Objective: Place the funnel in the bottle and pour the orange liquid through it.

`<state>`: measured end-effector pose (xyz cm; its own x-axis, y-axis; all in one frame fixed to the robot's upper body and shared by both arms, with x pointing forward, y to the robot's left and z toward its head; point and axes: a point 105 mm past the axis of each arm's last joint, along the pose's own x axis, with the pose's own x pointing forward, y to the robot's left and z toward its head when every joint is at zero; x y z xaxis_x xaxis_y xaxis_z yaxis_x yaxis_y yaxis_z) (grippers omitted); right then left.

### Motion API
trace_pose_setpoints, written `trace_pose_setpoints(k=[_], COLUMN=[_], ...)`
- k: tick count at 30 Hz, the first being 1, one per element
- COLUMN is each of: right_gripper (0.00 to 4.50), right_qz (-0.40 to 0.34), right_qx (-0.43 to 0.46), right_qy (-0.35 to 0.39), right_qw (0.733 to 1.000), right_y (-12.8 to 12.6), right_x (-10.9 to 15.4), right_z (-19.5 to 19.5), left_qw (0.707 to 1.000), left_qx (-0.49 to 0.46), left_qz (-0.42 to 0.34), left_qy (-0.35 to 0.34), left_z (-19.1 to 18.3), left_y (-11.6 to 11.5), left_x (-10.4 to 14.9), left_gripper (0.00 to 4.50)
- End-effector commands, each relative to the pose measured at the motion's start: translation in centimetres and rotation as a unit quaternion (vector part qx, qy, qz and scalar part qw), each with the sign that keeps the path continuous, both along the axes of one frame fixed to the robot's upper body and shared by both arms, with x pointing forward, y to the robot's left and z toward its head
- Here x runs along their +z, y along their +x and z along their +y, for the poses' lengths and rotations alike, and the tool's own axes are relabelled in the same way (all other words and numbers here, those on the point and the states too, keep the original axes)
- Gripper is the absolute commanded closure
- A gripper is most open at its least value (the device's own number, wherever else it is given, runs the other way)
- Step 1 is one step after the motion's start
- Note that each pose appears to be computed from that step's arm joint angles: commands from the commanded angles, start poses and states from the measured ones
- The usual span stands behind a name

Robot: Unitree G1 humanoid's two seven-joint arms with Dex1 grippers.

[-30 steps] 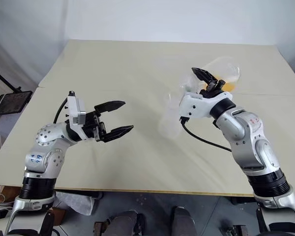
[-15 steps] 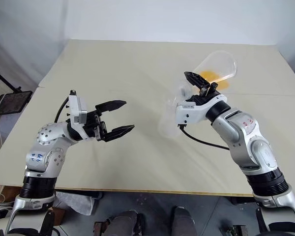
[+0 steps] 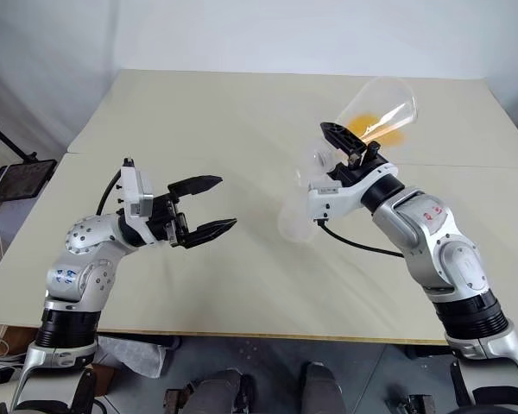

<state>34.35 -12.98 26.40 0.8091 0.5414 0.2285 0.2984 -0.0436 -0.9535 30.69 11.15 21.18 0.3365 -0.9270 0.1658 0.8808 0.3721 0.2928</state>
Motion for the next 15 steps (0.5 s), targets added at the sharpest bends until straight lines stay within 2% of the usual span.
trace_pose_setpoints(k=[1, 15], right_gripper=[2.04, 2.04], right_qz=[-0.056, -0.073], right_qx=[-0.001, -0.004], right_qy=[-0.002, -0.015], right_qw=[0.998, 0.997], right_y=[-0.66, -0.75], right_x=[2.59, 2.81], right_z=[-0.44, -0.73], left_qw=[1.0, 1.0], left_qx=[-0.005, -0.006], left_qz=[-0.024, -0.024], left_qy=[-0.005, -0.008], left_z=[-0.22, -0.3], left_y=[-0.31, -0.28], left_x=[1.13, 1.08], left_gripper=[0.0, 0.0])
